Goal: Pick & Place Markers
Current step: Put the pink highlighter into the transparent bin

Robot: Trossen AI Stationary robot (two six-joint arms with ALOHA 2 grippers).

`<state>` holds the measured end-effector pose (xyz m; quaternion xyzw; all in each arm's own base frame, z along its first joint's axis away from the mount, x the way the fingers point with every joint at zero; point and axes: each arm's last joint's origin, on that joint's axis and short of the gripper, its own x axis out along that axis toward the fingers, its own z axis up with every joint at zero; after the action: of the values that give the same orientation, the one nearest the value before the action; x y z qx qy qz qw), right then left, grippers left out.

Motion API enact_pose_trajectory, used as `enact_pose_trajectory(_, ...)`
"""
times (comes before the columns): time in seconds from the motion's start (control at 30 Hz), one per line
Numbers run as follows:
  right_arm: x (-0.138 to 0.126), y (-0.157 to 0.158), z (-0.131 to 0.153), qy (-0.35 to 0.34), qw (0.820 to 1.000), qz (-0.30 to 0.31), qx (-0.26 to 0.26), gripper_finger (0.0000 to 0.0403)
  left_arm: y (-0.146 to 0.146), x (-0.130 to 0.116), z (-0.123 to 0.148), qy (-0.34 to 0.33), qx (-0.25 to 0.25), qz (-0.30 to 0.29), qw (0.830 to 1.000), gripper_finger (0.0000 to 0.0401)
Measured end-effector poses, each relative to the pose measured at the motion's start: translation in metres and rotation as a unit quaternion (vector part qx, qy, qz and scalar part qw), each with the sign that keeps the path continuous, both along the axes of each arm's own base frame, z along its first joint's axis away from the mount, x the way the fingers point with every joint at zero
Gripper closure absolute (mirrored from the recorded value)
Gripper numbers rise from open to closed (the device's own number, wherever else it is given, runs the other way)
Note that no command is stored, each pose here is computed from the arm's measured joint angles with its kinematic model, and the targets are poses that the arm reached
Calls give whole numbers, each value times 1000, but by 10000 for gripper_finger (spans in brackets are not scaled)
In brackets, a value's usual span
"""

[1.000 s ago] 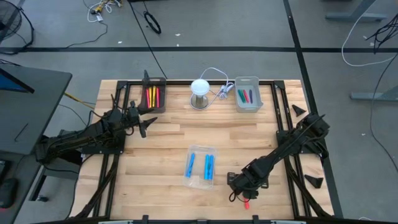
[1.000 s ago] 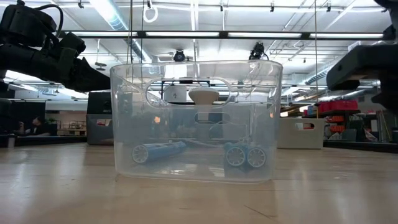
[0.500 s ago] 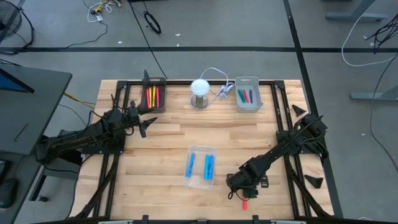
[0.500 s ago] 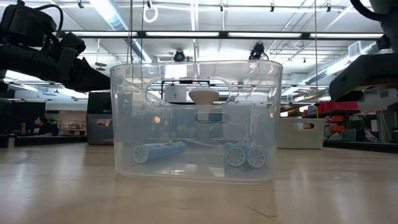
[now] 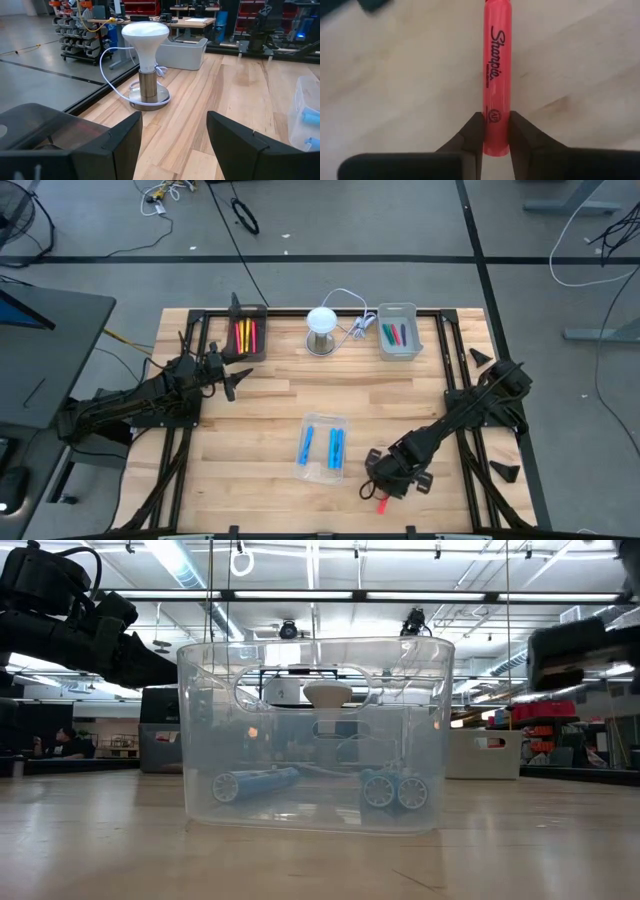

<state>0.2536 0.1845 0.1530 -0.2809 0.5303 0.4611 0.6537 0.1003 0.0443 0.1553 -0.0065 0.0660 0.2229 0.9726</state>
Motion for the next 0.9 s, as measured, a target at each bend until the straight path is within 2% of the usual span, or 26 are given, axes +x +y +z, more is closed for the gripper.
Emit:
enact_pose_trajectory(0.13, -5, 2, 15, 17, 995, -101, 20, 343, 0, 0, 0, 0, 0, 0, 1000, 172)
enact_pose_trajectory(0.2, -7, 1, 23, 31, 985, -167, 33, 343, 0, 0, 0, 0, 0, 0, 1000, 172)
enact_pose_trajectory(0.3, -9, 0, 35, 59, 956, -281, 53, 343, 0, 0, 0, 0, 0, 0, 1000, 172)
enact_pose_trajectory(0.43, -10, -2, 47, 83, 912, -393, 83, 343, 0, 0, 0, 0, 0, 0, 1000, 172)
enact_pose_trajectory(0.67, -7, -2, 59, 126, 801, -570, 136, 344, 0, 0, 0, 0, 0, 0, 1000, 172)
enact_pose_trajectory(0.73, -5, -1, 60, 133, 760, -619, 146, 344, 0, 0, 0, 0, 0, 0, 1000, 172)
enact_pose_trajectory(0.9, -1, -4, 61, 128, 645, -735, 165, 344, 0, 0, 0, 0, 0, 0, 1000, 172)
